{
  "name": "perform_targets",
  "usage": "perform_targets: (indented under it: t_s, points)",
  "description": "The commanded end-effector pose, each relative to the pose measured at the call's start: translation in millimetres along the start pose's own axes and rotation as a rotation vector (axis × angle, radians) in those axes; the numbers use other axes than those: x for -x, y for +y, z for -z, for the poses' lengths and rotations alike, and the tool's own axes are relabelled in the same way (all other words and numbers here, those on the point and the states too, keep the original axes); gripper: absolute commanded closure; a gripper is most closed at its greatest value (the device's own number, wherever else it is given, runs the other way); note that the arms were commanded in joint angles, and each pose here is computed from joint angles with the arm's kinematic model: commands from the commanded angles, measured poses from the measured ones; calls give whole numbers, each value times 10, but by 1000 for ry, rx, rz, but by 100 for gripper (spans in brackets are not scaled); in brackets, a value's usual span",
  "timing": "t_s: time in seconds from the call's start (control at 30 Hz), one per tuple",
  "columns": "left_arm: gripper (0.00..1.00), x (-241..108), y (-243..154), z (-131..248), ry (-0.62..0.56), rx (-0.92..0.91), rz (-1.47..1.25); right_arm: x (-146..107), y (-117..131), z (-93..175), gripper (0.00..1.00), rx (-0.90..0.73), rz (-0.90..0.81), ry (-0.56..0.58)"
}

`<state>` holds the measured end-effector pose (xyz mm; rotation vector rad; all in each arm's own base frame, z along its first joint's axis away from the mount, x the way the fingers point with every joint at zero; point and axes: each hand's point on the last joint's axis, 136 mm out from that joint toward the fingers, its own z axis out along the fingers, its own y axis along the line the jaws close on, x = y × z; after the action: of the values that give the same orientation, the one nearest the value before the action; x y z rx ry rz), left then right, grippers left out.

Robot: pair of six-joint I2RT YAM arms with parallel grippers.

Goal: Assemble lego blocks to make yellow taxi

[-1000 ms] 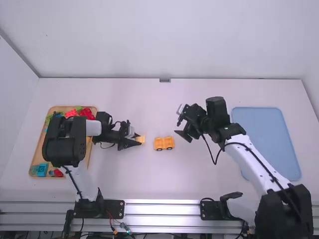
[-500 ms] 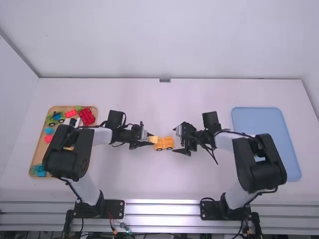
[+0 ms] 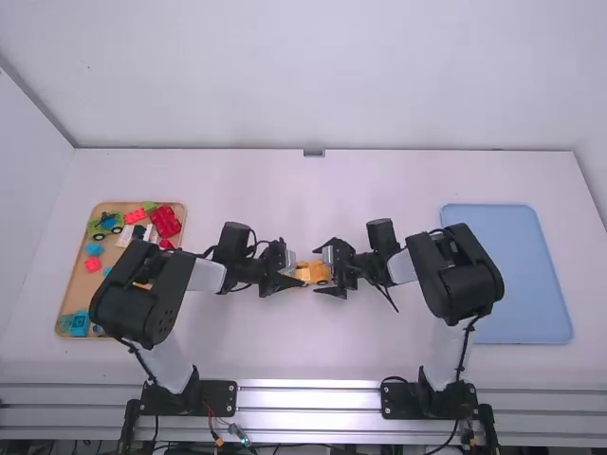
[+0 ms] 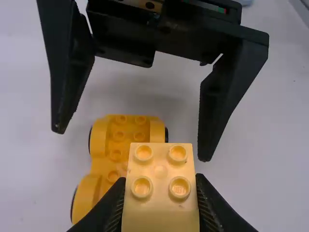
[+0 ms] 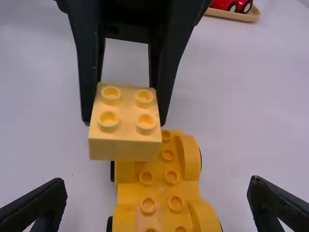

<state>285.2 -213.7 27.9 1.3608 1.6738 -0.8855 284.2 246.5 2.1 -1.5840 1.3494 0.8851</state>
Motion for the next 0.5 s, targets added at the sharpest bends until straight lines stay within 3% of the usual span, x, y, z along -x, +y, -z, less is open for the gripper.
perform_targets:
  t_s: [0.0,0.3,0.43,0.47]
  points:
    - [94,89,56,20,-9,1,-37,-113,26,-29,1,-2,-78,12]
    - [97,94,88,-9,-8,2,-44,-197,-41,-140,1,11,-110,1]
    - [97,6,113,-65,-4,-3,-33,-212,-58,-154,13,19,-121,10]
    - [96,-22,125,-83,0,-7,-26,-213,-59,-157,20,23,-128,13]
